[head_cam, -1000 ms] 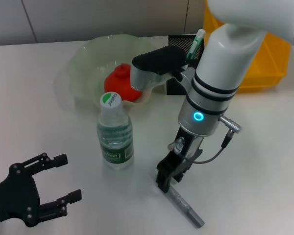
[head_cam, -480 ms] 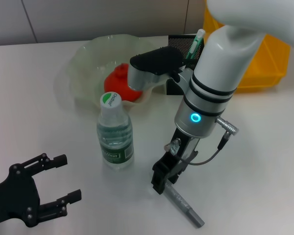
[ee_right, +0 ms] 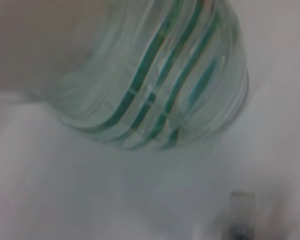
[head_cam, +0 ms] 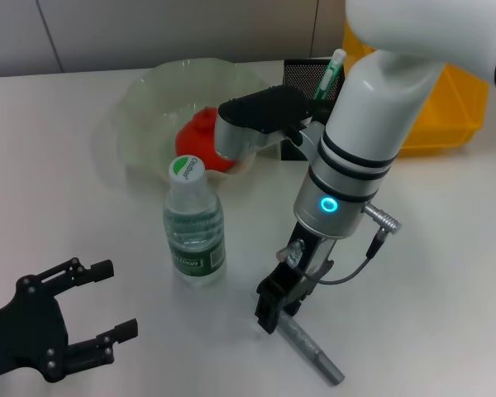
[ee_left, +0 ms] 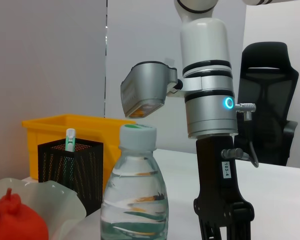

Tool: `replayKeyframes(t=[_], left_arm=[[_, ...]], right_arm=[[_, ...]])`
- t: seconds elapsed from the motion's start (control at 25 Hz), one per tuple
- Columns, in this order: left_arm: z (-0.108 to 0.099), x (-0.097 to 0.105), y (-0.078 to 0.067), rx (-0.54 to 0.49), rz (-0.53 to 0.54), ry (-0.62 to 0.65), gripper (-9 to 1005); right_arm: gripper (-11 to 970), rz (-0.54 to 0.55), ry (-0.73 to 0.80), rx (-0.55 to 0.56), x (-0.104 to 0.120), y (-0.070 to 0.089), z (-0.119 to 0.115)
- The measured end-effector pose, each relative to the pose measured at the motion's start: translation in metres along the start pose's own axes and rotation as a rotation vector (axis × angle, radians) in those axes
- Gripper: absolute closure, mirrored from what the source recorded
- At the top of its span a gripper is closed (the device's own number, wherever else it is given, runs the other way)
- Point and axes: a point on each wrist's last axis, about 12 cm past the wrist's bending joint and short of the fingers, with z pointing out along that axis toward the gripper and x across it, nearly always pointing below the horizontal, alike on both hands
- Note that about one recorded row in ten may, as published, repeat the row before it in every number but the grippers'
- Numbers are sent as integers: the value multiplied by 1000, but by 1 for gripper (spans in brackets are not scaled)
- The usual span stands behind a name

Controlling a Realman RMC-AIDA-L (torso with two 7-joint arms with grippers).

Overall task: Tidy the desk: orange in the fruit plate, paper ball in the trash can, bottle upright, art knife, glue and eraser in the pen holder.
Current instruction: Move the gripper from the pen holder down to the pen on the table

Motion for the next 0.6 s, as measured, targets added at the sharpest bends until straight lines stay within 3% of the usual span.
replayKeyframes(t=[0.56,0.6], left_arm=[[0,1,-1,0,1,-1,197],[0,1,-1,-1,1,-1,197]], right_arm=[[598,-7,3,15,1,-1,3],[638,-7,3,15,1,-1,3]])
